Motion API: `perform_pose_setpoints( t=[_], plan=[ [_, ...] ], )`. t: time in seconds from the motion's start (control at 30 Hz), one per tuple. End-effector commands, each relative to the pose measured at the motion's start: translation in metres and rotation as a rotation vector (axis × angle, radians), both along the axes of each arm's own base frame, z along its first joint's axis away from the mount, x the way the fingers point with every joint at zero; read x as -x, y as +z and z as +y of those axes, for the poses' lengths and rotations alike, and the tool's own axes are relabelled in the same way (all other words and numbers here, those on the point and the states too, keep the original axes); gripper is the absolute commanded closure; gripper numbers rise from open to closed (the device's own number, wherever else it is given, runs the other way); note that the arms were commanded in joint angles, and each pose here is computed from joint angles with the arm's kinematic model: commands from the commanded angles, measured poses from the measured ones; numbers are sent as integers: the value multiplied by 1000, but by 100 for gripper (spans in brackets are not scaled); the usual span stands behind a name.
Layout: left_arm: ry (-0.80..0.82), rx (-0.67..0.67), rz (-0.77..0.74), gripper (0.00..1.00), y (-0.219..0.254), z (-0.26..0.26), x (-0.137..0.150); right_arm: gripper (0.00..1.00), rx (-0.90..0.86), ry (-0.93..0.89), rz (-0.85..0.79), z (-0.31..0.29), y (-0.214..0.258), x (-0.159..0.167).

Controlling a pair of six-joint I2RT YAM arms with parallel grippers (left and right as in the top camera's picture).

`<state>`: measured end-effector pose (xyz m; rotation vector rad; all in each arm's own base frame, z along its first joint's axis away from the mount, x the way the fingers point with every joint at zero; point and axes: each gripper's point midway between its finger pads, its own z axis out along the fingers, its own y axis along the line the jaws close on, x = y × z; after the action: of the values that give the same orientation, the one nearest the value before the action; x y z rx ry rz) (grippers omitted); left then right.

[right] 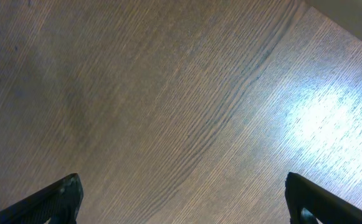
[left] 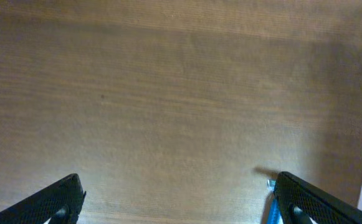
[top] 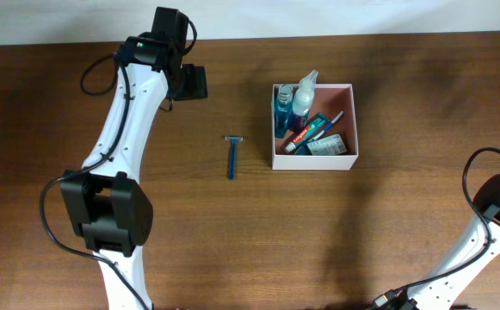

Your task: Pack container

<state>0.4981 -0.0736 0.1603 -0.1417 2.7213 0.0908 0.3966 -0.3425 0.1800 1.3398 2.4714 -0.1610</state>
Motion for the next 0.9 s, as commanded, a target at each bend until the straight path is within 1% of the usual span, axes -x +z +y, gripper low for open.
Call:
perform_pose_setpoints(
  t=[0.0,0.03,0.17,0.7,0.87],
  plan=[
    [28,-12,-117,0,37,6,-10,1,19,-9,-4,-1,6,0],
    [28,-3,-159,1,42,4,-19,1,19,-9,-4,-1,6,0],
    [30,13,-229,1,51,1,-33,1,19,-9,-4,-1,6,0],
    [33,11,-240,1,52,1,-36,1,19,-9,-4,-1,6,0],
    [73,-61,-257,1,48,14,-42,1,19,-9,-4,-1,6,0]
  ],
)
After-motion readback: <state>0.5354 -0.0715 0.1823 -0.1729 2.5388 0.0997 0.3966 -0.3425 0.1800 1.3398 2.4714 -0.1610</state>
